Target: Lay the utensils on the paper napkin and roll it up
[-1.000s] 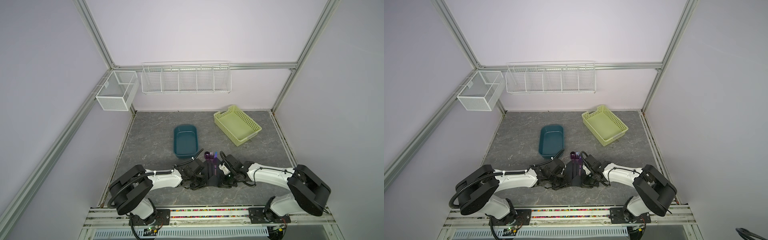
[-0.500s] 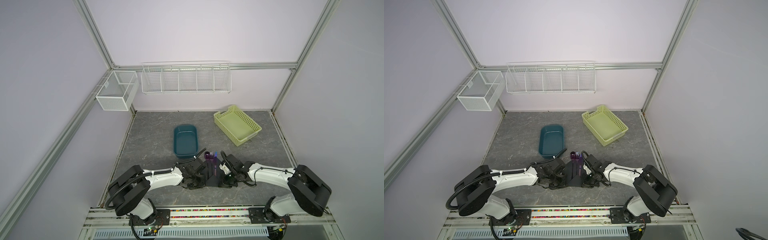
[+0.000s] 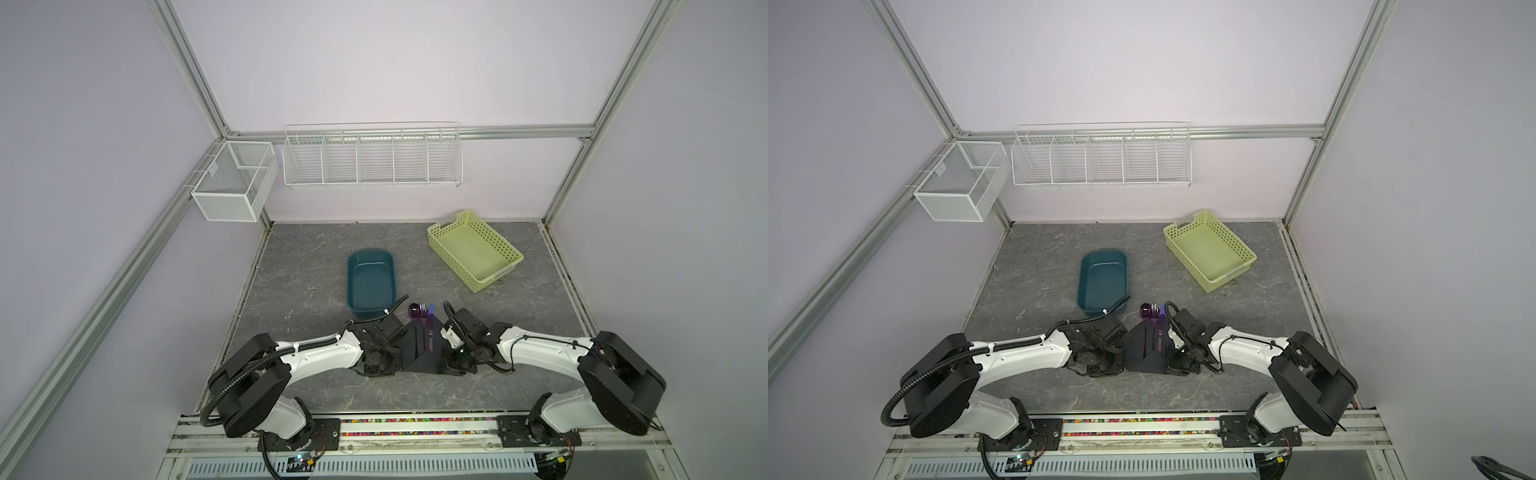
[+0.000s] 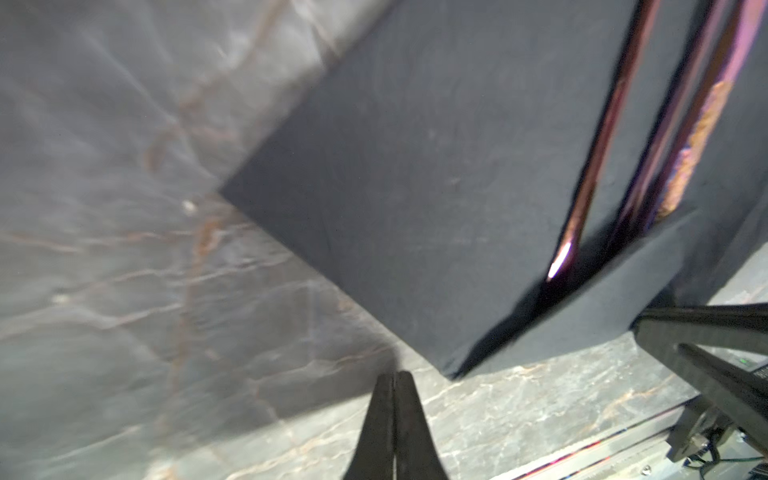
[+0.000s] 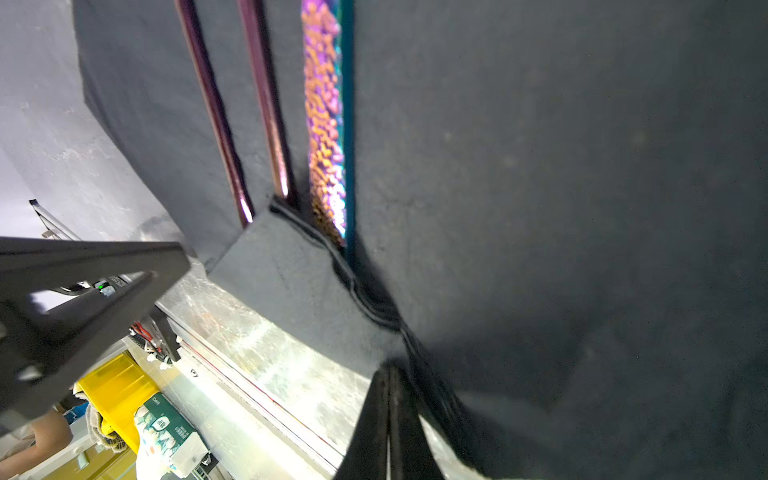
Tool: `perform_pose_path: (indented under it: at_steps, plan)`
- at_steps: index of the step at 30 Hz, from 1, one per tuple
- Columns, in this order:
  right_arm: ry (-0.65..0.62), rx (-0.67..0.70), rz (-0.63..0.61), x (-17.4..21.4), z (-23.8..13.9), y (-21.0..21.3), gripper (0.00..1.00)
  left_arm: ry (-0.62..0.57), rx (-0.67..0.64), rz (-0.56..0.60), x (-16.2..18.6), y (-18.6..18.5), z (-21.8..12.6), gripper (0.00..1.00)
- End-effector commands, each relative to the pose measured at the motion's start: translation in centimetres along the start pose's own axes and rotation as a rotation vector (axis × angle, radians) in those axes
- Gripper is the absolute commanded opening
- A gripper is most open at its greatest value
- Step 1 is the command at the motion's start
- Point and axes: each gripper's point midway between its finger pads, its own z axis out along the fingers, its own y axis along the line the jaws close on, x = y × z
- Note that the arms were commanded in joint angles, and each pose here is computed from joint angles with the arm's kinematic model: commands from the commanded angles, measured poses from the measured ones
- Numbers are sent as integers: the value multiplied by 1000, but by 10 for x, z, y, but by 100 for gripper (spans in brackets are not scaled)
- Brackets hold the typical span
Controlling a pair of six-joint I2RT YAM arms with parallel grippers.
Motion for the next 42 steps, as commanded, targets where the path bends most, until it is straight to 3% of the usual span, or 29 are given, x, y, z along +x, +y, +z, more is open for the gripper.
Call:
perform_pose_path:
  at_steps: [1, 5, 11, 24, 30, 36, 42]
  plan:
    - [8, 53, 19, 7, 0, -17, 8, -59, 100, 81, -17, -34, -26, 0]
    - [6, 46, 16, 5, -1, -14, 9, -55, 235, 144, -21, -72, -34, 0]
    - [-4, 27, 16, 0, -3, -7, 14, 24, 294, 178, -7, -105, -8, 0]
    - [-101, 76, 27, -4, -45, -18, 30, 58, 253, 130, -7, -102, 26, 0]
    - [-150, 101, 97, -11, -64, -49, 44, 55, 269, 106, -10, -106, 30, 0]
    - [-164, 70, 152, -23, -72, -65, 65, 53, 250, 100, -11, -104, 33, 0]
    - [-156, 22, 168, -38, -66, -72, 70, 39, 218, 92, -14, -99, 34, 0]
